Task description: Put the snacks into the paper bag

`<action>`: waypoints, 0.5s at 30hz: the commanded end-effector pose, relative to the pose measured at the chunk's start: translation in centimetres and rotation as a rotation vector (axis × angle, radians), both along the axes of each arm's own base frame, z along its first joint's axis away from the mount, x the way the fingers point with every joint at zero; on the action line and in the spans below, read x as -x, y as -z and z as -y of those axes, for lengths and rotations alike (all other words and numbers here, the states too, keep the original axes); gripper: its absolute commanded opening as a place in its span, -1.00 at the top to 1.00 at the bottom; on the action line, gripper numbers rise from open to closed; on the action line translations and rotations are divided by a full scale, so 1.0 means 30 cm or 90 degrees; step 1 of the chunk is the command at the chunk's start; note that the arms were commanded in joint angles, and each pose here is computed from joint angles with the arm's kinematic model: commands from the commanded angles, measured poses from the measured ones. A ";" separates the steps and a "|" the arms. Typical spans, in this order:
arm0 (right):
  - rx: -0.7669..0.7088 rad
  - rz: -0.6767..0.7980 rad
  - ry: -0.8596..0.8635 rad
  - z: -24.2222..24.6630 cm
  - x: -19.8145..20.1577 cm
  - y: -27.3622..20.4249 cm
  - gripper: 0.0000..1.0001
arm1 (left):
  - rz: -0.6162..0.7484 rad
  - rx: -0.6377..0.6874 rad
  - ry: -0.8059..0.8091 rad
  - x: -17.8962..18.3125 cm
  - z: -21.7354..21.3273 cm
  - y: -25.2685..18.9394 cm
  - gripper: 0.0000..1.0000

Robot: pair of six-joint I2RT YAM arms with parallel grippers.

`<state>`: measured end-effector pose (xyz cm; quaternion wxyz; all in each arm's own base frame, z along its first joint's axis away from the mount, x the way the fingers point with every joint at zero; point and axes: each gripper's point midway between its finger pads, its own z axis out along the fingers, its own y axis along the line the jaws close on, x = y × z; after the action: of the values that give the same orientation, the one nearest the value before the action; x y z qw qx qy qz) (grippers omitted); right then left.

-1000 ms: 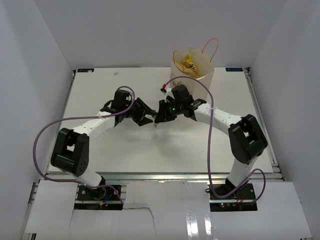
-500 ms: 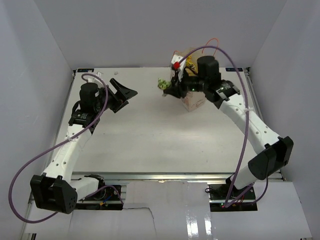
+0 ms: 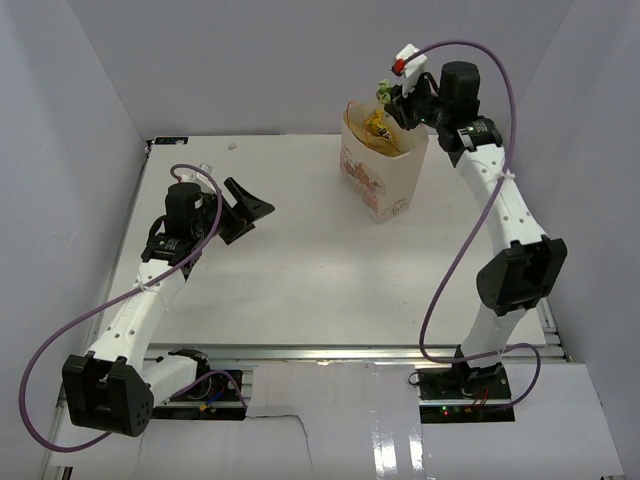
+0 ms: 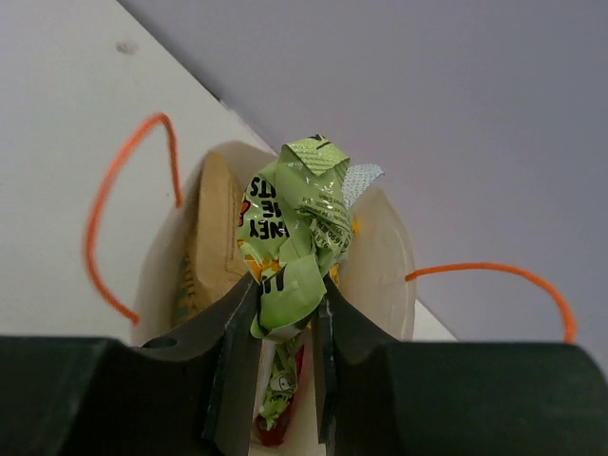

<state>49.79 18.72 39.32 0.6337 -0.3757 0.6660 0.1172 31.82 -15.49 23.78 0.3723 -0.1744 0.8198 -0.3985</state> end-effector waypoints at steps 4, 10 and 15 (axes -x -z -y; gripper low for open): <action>0.088 0.007 0.129 0.105 -0.148 0.115 0.79 | 0.042 -0.023 0.001 0.010 -0.019 -0.021 -0.89; 0.119 -0.024 0.139 0.127 -0.140 0.184 -0.02 | 0.048 -0.036 0.000 0.008 -0.026 -0.017 -0.89; 0.034 -0.037 0.098 0.122 -0.028 0.056 -0.67 | 0.059 -0.052 0.007 -0.005 -0.028 -0.034 -0.91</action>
<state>53.60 15.42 30.90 0.5612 -0.3552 0.7470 0.0310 31.59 -15.07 23.45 0.3894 -0.1519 0.8238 -0.3829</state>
